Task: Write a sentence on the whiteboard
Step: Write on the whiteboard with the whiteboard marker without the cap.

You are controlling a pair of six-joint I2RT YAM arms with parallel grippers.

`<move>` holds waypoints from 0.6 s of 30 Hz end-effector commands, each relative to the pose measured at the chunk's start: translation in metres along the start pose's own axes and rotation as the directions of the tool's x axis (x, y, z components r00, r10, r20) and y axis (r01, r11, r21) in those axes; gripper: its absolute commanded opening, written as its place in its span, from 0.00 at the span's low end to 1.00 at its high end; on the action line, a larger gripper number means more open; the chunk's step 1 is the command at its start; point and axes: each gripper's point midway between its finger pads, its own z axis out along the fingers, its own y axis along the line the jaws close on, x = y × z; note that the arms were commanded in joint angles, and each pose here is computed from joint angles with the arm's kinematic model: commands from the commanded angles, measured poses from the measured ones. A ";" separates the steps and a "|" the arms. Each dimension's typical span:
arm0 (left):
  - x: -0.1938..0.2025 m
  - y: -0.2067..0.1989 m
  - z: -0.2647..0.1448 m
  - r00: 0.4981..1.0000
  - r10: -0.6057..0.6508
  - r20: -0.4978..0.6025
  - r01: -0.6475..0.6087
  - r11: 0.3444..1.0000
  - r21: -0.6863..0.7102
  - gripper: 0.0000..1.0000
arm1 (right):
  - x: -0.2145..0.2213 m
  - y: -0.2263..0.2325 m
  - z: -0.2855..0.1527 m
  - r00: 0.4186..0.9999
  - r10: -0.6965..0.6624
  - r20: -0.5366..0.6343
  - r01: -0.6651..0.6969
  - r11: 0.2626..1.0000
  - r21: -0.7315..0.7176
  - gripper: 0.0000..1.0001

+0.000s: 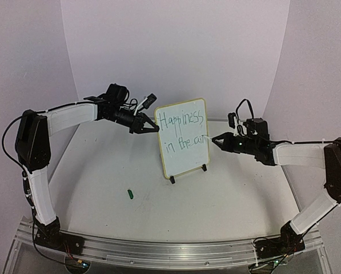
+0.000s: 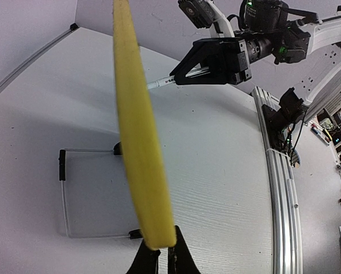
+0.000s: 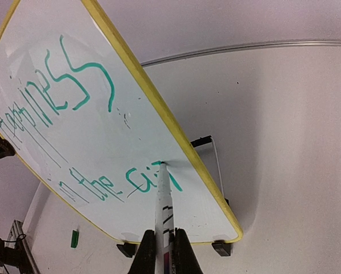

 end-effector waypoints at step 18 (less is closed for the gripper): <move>0.028 -0.015 0.013 0.991 -0.083 -0.101 0.085 0.996 0.021 0.00 | -0.026 -0.004 -0.005 0.996 -0.001 0.091 -0.004 0.998 0.057 0.00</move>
